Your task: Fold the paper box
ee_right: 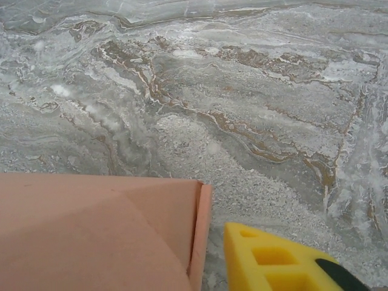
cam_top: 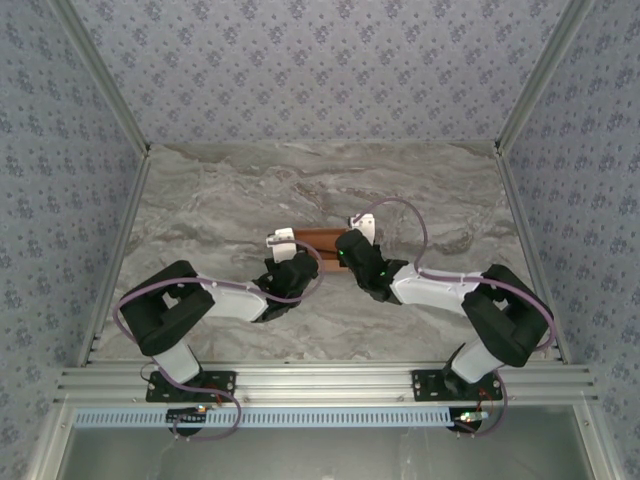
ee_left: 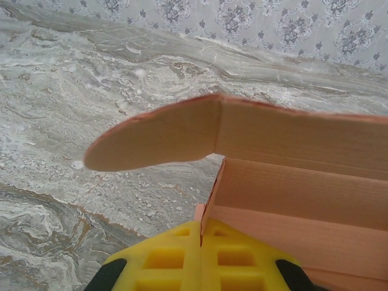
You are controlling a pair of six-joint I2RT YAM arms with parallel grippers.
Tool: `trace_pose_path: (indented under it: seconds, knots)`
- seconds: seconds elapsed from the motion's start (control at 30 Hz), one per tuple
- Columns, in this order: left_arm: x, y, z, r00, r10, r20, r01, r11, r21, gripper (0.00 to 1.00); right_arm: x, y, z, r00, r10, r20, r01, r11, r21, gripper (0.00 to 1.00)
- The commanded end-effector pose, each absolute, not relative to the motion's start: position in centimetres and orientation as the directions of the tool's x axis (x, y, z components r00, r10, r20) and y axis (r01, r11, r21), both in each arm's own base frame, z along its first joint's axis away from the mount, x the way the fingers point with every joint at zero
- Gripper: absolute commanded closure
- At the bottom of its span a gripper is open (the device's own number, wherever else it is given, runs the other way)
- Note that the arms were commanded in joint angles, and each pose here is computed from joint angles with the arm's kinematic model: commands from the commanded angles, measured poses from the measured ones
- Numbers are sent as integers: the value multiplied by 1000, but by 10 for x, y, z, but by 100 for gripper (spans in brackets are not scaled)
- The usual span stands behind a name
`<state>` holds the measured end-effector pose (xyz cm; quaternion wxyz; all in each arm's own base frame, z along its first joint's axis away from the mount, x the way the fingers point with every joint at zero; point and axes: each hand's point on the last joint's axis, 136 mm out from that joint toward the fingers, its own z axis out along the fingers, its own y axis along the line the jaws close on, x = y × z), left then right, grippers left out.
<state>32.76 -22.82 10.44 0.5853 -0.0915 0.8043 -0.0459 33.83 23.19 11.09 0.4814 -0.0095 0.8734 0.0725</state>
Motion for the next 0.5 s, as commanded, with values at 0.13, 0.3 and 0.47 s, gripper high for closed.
trace_pose_path:
  seconds: [0.13, 0.3, 0.47]
  knots:
    - [324, -209, 95, -315, -104, -943, -143, 988, -62, 100, 338, 225, 117, -544, 42, -838, -75, 992, 98, 59]
    - [324, -210, 93, -319, -99, -943, -145, 988, -55, 100, 335, 230, 121, -555, 20, -832, -110, 989, 98, 50]
    - [325, -211, 94, -318, -94, -943, -145, 988, -50, 100, 325, 228, 131, -561, 1, -828, -150, 983, 102, 47]
